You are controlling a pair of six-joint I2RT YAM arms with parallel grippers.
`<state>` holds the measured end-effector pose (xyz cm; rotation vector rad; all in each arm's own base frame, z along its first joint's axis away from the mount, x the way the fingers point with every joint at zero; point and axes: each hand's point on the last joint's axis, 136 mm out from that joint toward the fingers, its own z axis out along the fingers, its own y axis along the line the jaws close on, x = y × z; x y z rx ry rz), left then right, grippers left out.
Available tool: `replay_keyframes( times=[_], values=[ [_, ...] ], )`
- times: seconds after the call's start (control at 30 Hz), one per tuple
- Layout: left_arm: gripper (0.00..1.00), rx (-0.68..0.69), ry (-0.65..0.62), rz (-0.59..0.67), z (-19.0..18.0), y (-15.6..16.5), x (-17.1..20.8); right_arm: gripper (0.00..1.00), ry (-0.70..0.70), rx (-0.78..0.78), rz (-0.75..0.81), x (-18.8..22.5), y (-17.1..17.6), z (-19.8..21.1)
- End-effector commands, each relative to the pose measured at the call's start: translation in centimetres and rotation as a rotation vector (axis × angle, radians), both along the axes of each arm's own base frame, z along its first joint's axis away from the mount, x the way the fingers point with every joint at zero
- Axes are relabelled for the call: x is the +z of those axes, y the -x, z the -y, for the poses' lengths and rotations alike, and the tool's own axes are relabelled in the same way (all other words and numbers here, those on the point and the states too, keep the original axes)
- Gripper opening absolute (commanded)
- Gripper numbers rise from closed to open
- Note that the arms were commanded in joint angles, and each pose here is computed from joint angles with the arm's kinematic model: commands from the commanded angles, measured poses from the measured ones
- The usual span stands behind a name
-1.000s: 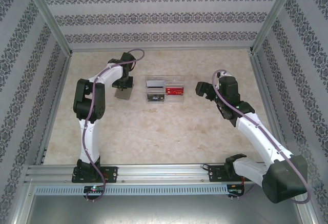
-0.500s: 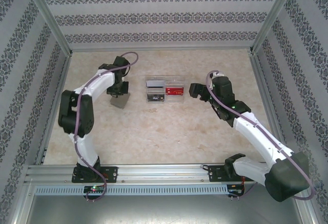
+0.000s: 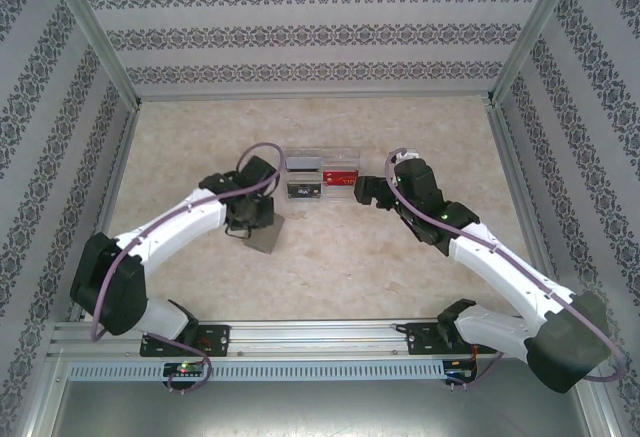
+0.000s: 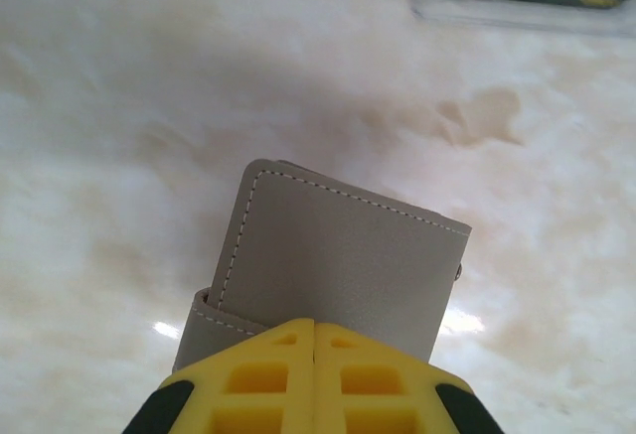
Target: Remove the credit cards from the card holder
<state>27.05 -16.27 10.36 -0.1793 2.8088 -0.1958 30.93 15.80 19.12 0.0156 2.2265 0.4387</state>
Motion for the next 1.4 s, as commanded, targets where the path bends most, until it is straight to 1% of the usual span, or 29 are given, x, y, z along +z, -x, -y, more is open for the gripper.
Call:
replay_keyframes(
  times=[0.0, 0.1, 0.17, 0.27, 0.3, 0.33, 0.43, 0.53, 0.67, 0.87, 1.13, 1.37],
  values=[
    [0.00, 0.183, 0.106, 0.077, 2.8, -0.1, 0.0, 0.98, -0.016, 0.022, -0.019, -0.3, 1.3, -0.4],
    [0.00, 0.215, 0.084, 0.105, 4.3, 0.8, -1.4, 0.98, -0.071, 0.072, -0.063, -1.1, 2.4, -2.0],
    [0.00, 0.204, 0.079, 0.092, 5.3, 1.3, -2.7, 0.98, -0.114, 0.113, -0.099, -1.8, 3.1, -3.2],
    [0.00, 0.173, 0.012, 0.051, 5.5, 1.8, -4.3, 0.98, -0.161, 0.157, -0.156, -3.0, 4.2, -4.6],
    [0.05, 0.154, -0.017, 0.043, 5.4, 2.0, -4.5, 0.98, -0.161, 0.160, -0.165, -3.3, 4.5, -4.9],
    [0.12, 0.131, -0.042, 0.032, 5.3, 2.2, -4.7, 0.98, -0.158, 0.157, -0.169, -3.6, 4.7, -5.0],
    [0.22, 0.065, -0.122, -0.007, 4.6, 2.8, -5.2, 0.98, -0.164, 0.151, -0.178, -4.4, 5.0, -5.4],
    [0.33, 0.011, -0.166, -0.029, 4.3, 3.2, -5.3, 0.98, -0.154, 0.146, -0.196, -5.1, 5.2, -5.5],
    [0.33, -0.030, -0.209, -0.049, 4.2, 3.2, -5.3, 0.98, -0.143, 0.140, -0.202, -5.5, 5.2, -5.5],
    [0.35, -0.085, -0.220, -0.111, 5.0, 3.7, -6.5, 0.98, -0.128, 0.134, -0.197, -5.4, 5.0, -5.4],
    [0.34, -0.095, -0.296, -0.147, 4.1, 4.2, -7.0, 0.98, -0.124, 0.131, -0.194, -5.3, 4.9, -5.3],
    [0.34, -0.118, -0.305, -0.156, 4.1, 4.7, -6.3, 0.98, -0.119, 0.131, -0.193, -5.2, 4.8, -5.3]
  ],
)
